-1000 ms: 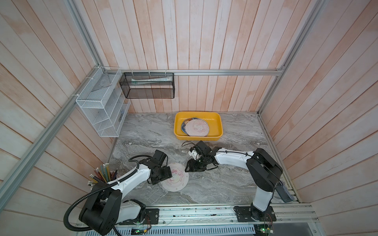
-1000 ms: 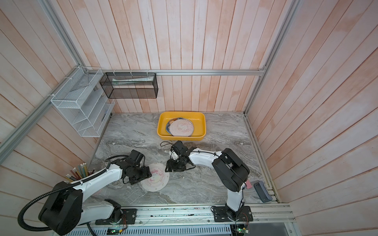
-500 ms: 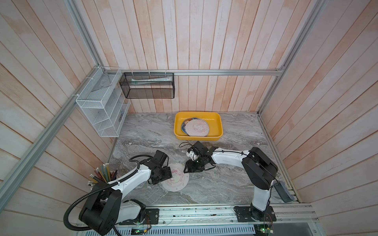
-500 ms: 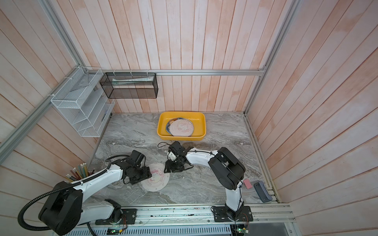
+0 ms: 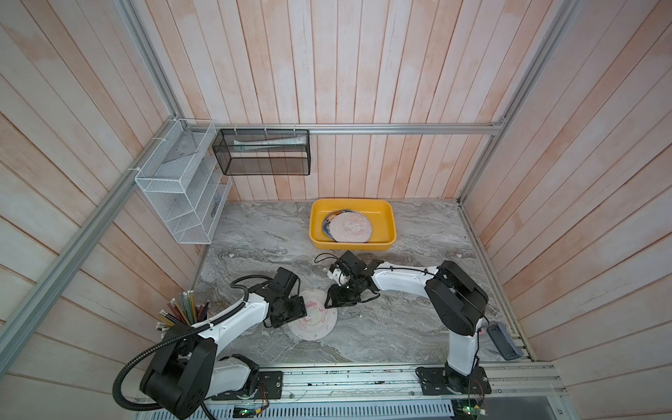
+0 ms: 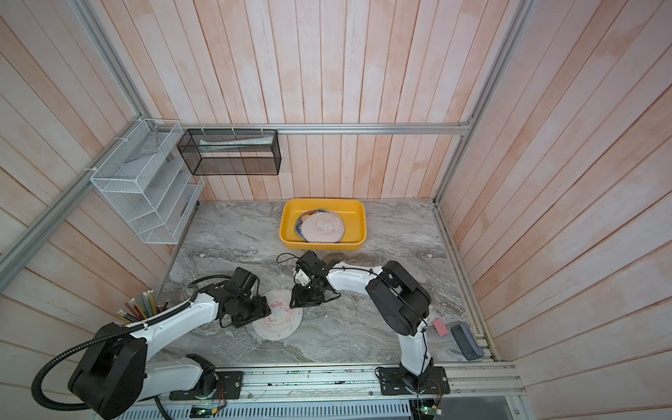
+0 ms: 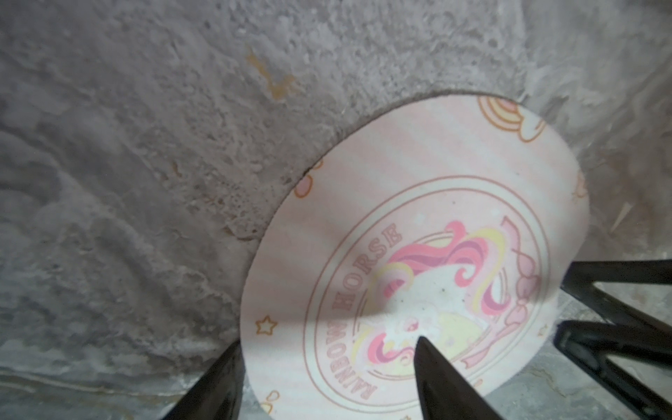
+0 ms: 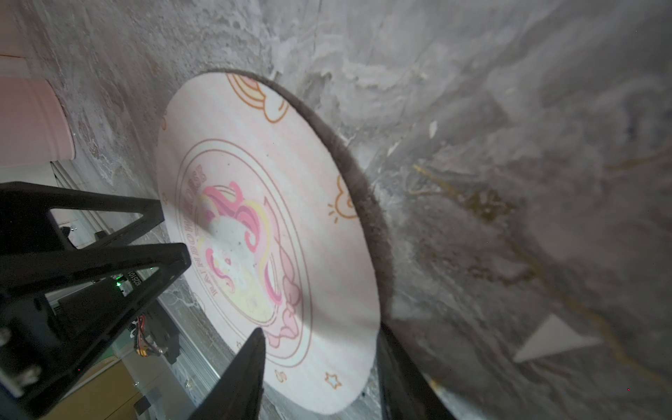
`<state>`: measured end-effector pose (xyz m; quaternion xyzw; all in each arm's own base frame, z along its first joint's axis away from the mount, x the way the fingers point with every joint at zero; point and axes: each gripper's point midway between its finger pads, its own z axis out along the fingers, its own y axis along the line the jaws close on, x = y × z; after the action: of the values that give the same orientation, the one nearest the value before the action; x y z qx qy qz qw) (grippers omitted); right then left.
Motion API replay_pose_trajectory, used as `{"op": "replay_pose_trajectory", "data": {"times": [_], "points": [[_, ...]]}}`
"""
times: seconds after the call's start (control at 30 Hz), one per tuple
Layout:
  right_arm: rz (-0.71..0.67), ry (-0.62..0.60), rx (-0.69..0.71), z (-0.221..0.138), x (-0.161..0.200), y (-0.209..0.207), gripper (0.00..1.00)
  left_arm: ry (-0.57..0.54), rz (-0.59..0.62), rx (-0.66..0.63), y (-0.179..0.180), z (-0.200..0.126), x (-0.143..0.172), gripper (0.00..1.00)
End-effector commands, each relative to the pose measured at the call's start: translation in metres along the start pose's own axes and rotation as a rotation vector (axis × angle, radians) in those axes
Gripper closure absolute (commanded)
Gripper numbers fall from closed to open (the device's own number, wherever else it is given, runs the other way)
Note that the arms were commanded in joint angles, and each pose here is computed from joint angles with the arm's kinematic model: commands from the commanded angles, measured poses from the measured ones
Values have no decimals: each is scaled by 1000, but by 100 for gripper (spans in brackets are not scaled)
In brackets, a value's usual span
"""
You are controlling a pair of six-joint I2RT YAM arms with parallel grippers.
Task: Put the coasters into the storage box
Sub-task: Pick up the coaster from the center of the board.
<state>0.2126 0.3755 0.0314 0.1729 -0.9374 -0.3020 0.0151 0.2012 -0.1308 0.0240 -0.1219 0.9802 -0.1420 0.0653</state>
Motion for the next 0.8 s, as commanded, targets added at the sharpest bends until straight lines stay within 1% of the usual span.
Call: {"op": "replay_pose_trajectory", "data": {"times": [0.0, 0.07, 0.2, 0.37, 0.47, 0.57, 0.77], "points": [[8, 57, 20, 12, 12, -7, 55, 104, -11, -18, 13, 19, 27, 26], [7, 57, 14, 12, 12, -6, 62, 103, -11, -17, 13, 19, 27, 26], [1, 58, -1, 13, 11, -3, 70, 103, -11, -16, 13, 19, 27, 26], [-9, 44, -13, 9, 9, 0, 89, 100, -11, -16, 12, 18, 27, 26], [-14, 21, -24, 1, 5, 4, 96, 83, -10, -10, 10, 16, 23, 24], [-22, -18, -38, -13, -3, 9, 100, 57, -8, 6, 4, 11, 16, 18], [-60, -104, -16, -58, -27, 22, 100, -46, 12, 35, -11, -7, -9, 2]]}}
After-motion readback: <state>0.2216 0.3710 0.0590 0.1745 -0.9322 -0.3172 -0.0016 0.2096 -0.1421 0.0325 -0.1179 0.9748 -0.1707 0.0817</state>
